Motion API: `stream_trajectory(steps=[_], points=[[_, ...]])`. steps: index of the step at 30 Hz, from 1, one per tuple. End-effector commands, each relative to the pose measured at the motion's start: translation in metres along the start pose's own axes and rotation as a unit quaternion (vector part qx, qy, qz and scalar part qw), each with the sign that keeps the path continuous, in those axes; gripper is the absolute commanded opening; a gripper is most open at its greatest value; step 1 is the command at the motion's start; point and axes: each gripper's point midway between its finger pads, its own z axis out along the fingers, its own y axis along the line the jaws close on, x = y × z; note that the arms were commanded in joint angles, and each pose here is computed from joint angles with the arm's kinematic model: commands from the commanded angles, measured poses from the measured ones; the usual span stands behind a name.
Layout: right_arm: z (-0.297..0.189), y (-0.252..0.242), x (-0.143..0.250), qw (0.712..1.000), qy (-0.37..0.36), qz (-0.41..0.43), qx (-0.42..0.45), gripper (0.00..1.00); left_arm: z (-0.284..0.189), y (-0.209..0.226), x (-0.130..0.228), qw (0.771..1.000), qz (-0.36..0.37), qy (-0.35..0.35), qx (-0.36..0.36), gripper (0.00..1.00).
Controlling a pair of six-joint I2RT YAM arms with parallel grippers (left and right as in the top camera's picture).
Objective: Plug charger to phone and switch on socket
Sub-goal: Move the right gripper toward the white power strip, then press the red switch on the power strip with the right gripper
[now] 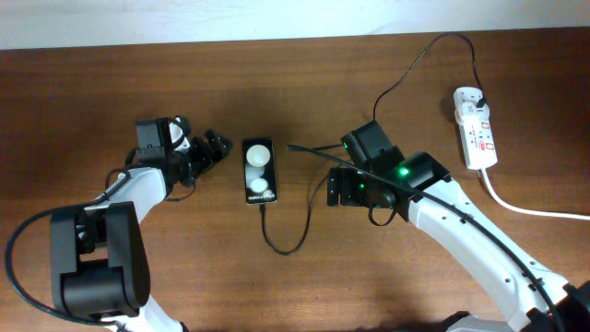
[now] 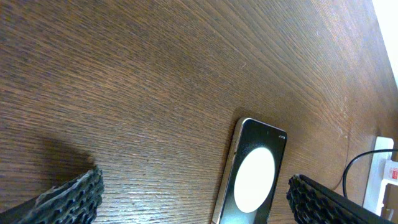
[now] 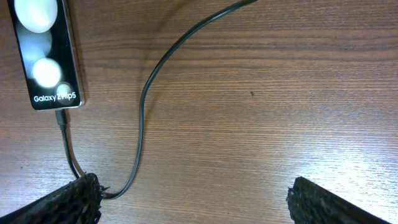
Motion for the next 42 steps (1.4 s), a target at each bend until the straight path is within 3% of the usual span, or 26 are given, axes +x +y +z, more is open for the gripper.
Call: stream_trajectory(steps=[1, 13, 27, 35, 42], points=[[-0.008, -0.001, -0.009, 1.000, -0.019, 0.002, 0.004, 0.99, 0.008, 0.021, 0.016, 0.999, -0.015, 0.020, -0.030, 0.99], [-0.008, -0.021, -0.021, 0.996, -0.053, 0.040, 0.057, 0.99, 0.008, 0.021, 0.016, 0.999, -0.015, 0.020, -0.030, 0.99], [0.045, -0.065, -0.005, 0.987, 0.043, 0.074, 0.137, 0.99, 0.008, 0.021, 0.016, 0.999, -0.015, 0.020, -0.030, 0.99], [-0.004, -0.153, -0.063, 0.964, 0.012, 0.229, 0.135, 0.99, 0.008, 0.021, 0.016, 0.999, -0.015, 0.020, -0.030, 0.99], [-0.003, -0.184, -0.067, 0.951, 0.003, 0.277, 0.135, 0.98, 0.008, 0.023, 0.015, 0.999, -0.014, 0.017, -0.035, 0.99]])
